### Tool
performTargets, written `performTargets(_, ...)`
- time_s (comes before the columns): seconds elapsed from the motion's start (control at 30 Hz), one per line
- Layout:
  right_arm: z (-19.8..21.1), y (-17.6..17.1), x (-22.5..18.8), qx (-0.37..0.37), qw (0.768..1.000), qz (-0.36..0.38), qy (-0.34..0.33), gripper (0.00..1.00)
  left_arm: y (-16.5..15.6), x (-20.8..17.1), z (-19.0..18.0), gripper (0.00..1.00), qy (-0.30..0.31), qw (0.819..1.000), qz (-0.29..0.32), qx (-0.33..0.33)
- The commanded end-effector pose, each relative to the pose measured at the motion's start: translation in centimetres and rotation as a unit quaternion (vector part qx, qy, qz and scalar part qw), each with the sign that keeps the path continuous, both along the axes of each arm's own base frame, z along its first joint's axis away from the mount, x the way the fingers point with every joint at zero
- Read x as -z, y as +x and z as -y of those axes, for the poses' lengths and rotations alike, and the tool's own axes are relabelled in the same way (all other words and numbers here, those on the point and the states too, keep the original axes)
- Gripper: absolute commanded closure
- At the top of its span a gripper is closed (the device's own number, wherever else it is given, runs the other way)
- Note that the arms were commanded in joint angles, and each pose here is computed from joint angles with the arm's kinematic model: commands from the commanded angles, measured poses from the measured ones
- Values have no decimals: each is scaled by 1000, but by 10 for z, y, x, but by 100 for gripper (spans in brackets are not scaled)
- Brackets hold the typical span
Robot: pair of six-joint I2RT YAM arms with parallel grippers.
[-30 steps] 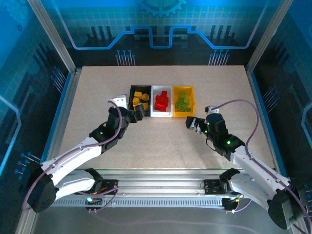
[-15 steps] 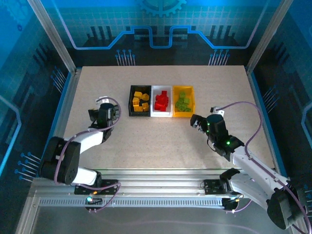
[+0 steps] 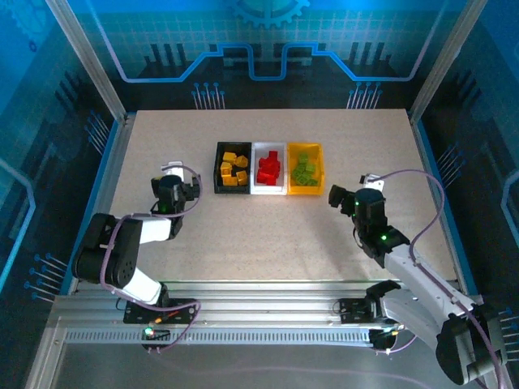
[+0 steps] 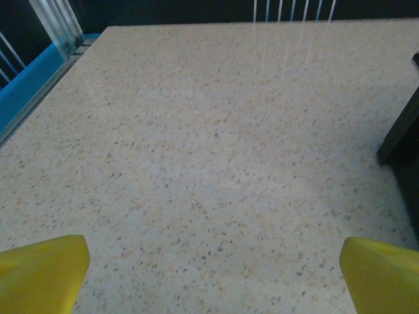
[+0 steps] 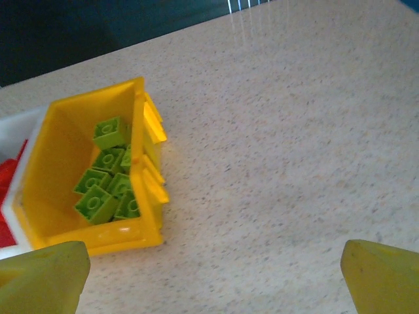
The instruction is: Sort the legos into containers by color
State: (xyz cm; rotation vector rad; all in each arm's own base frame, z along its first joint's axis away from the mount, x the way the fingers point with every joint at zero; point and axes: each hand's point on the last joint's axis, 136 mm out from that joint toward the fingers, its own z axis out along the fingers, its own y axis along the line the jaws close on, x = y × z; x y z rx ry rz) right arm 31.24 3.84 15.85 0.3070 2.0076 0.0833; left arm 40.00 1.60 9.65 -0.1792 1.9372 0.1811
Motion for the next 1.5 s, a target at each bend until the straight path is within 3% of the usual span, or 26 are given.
performTargets(0.0,17,14,-21,-4,997,40,-71,0,-14,-8,4,1,-29,995,83,35)
performTargets(0.07,30,18,-13,2,996,31,-87,0,-13,-2,-2,1,-37,998,49,12)
performTargets(0.23,51,24,11,8,992,54,-117,0,-6,-1,0,1,-32,999,39,15)
performTargets(0.4,36,47,22,-42,986,76,-140,0,-6,-1,0,1,-33,999,39,16)
performTargets(0.63,28,82,61,-70,985,39,-150,0,-6,0,-1,1,-34,999,37,15)
performTargets(1.47,28,83,62,-78,987,30,-136,0,-6,0,0,1,-34,999,38,16)
